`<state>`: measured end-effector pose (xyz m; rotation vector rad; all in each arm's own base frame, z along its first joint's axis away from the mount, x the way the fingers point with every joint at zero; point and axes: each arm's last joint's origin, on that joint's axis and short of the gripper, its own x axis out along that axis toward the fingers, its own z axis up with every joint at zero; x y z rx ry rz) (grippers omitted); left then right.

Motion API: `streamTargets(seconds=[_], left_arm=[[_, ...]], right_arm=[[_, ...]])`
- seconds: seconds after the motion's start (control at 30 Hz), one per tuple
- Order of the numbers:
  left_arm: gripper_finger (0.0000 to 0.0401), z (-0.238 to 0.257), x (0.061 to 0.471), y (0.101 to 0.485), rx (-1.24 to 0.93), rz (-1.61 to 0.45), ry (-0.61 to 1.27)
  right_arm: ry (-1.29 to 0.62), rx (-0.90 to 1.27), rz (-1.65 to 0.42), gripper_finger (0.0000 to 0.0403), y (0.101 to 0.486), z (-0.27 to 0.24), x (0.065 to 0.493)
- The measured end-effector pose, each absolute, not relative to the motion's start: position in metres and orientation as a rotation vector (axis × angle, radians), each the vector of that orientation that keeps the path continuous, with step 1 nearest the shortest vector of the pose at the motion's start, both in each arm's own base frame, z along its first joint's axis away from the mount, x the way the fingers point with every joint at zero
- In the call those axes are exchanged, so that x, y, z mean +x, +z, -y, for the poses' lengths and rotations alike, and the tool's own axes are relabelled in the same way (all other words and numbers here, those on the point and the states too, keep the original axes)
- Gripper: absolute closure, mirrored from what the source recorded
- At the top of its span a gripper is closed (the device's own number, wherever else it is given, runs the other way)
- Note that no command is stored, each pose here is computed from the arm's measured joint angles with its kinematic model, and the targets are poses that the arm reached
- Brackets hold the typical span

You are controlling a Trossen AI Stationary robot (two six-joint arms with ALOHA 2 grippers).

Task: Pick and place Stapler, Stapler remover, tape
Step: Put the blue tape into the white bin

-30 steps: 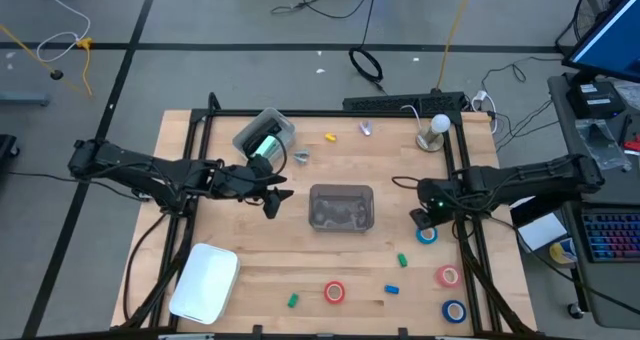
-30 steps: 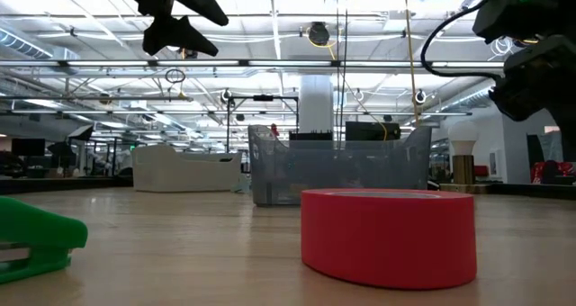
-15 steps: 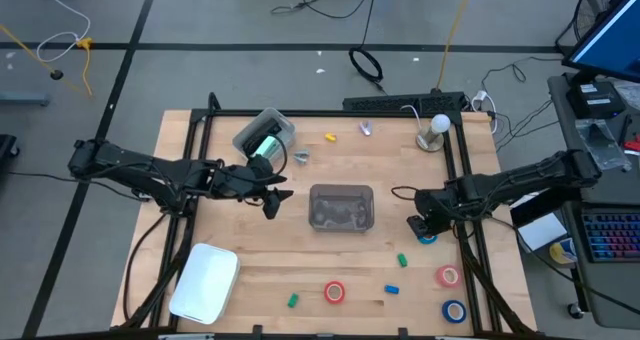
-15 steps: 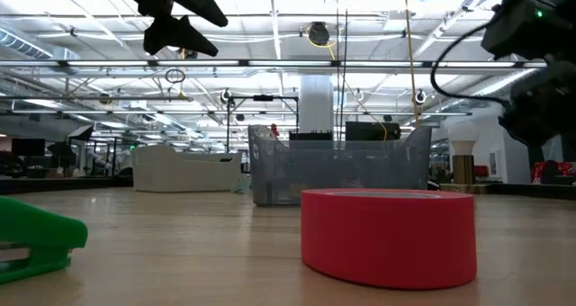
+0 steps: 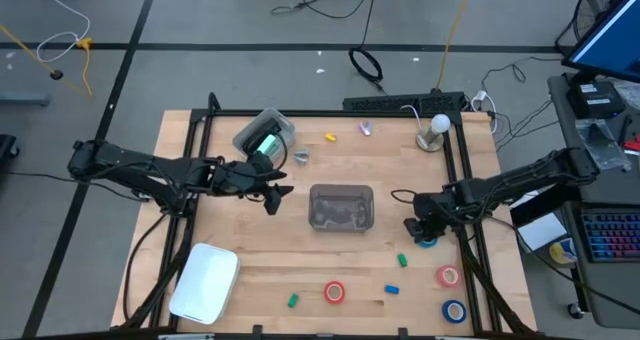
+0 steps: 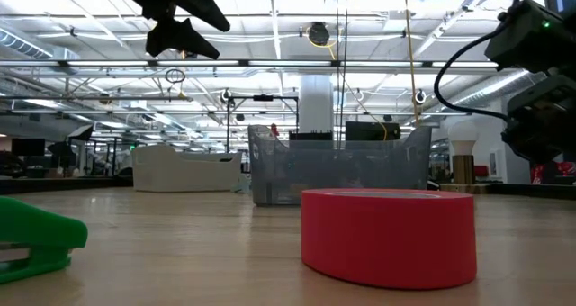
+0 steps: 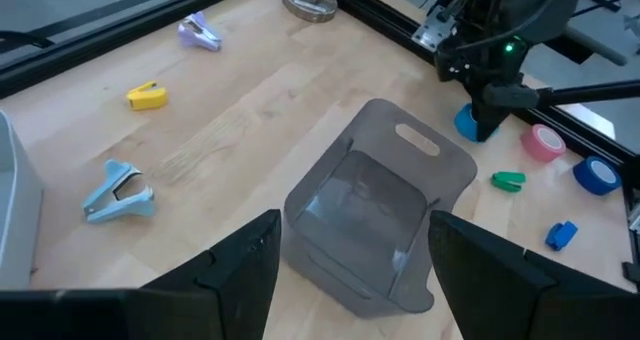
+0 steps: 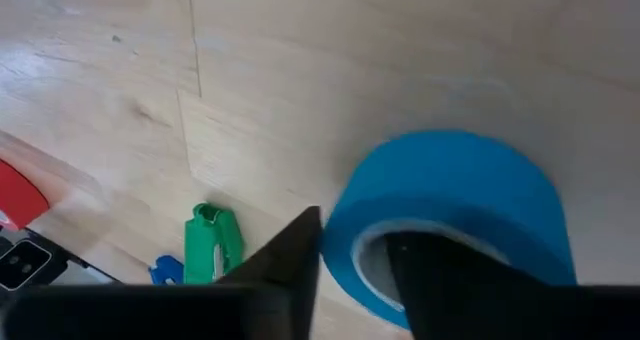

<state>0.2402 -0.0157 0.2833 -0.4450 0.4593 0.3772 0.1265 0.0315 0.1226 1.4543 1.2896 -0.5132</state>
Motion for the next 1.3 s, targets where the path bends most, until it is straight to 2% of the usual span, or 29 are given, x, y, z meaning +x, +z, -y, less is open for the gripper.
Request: streamTargets(seconds=[0.13, 0.33, 0.53, 0.67, 0.83, 1.07, 1.3], left_arm=[[0.0148, 0.016, 0.241, 0.284, -0.450, -0.446, 0.377], [0.0148, 0.016, 0.245, 0.293, -0.473, -0.349, 0.350], [0.0148, 0.017, 0.249, 0.303, -0.501, -0.241, 0.320], [0.0148, 0.017, 0.252, 0.308, -0.525, -0.180, 0.304], [0.0148, 0.018, 0.262, 0.309, -0.538, -0.124, 0.287], [0.0148, 0.021, 0.290, 0.297, -0.579, -0.034, 0.259], [0.0148, 0.024, 0.315, 0.280, -0.593, 0.019, 0.238]], right_arm=[[-0.439, 1.453, -1.231, 0.0364, 0.127, -0.032, 0.132], [-0.215, 1.487, -1.029, 0.0368, 0.144, -0.034, 0.147], [0.188, 1.513, -0.618, 0.0368, 0.189, -0.035, 0.166], [0.356, 1.443, -0.249, 0.0368, 0.221, -0.029, 0.170], [0.402, 1.333, 0.036, 0.0368, 0.241, -0.020, 0.169], [0.397, 1.264, 0.126, 0.0368, 0.244, -0.017, 0.173], [0.538, 1.143, 0.252, 0.0368, 0.255, -0.019, 0.176]])
